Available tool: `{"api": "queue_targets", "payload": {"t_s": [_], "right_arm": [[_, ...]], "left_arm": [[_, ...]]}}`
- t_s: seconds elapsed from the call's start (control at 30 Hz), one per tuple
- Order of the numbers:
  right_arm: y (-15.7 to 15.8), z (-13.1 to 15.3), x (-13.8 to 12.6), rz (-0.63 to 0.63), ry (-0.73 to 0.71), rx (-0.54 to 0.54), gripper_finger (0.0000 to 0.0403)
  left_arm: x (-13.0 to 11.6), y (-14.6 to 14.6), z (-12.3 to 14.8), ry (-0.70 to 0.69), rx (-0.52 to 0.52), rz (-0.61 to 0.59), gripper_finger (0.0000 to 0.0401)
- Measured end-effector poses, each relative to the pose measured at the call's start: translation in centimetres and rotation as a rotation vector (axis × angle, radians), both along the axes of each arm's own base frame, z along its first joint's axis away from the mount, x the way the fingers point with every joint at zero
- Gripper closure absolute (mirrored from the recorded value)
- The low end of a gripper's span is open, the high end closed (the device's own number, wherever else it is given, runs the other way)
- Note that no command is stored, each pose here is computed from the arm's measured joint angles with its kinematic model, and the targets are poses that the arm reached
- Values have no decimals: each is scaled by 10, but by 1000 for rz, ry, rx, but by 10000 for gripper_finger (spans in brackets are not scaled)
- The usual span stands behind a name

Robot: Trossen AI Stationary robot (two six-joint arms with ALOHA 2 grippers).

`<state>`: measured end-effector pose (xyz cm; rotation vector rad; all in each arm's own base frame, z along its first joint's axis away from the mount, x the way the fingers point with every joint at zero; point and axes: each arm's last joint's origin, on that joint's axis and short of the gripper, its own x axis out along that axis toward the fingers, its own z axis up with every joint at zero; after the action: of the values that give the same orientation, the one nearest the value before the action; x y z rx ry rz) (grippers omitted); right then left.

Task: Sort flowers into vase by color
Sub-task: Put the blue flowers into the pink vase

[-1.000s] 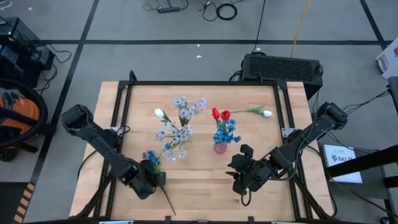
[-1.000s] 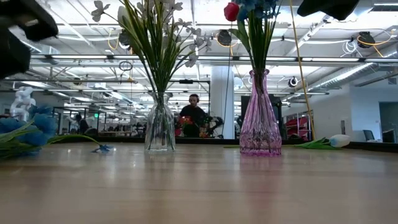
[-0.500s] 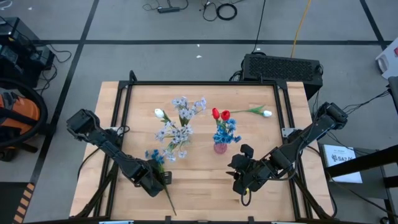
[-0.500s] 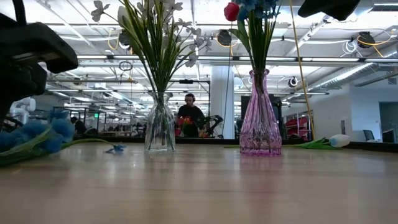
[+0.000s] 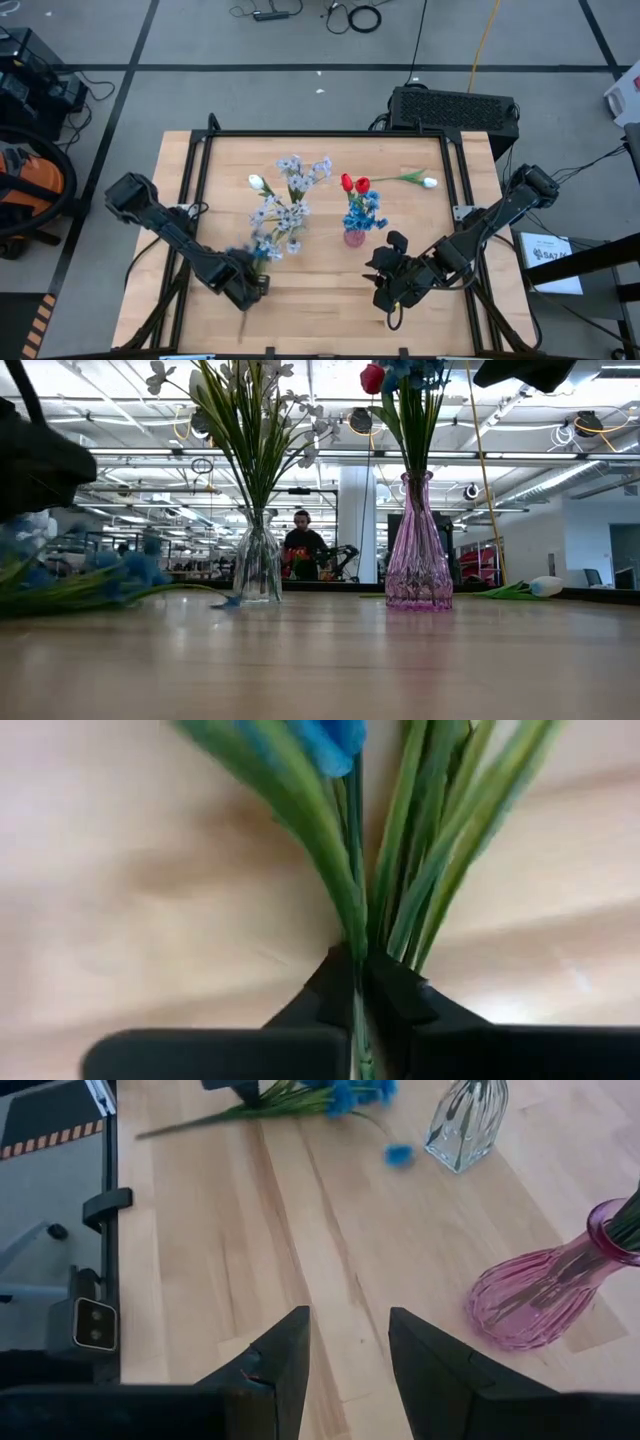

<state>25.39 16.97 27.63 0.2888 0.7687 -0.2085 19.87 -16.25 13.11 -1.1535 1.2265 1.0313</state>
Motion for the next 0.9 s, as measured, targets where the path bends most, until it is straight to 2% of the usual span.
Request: {"api": "queue_targets", "payload": {"t_s": [0.1, 0.23, 0.47, 0.77, 0.9], "right_arm": [[0, 0, 0, -14, -2, 14, 273], [0, 0, 0, -28, -4, 27, 273], [2, 2, 2, -28, -34, 50, 273], [2, 3, 3, -28, -44, 57, 273], [3, 3, 4, -28, -51, 63, 273]], "left_arm": [[-11, 10, 5, 79, 63, -16, 390], [-22, 17, 13, 159, 97, -89, 389], [-23, 14, 17, 134, 69, -91, 386], [-24, 13, 18, 151, 44, -119, 299], [-25, 13, 19, 187, 11, -119, 276]]}}
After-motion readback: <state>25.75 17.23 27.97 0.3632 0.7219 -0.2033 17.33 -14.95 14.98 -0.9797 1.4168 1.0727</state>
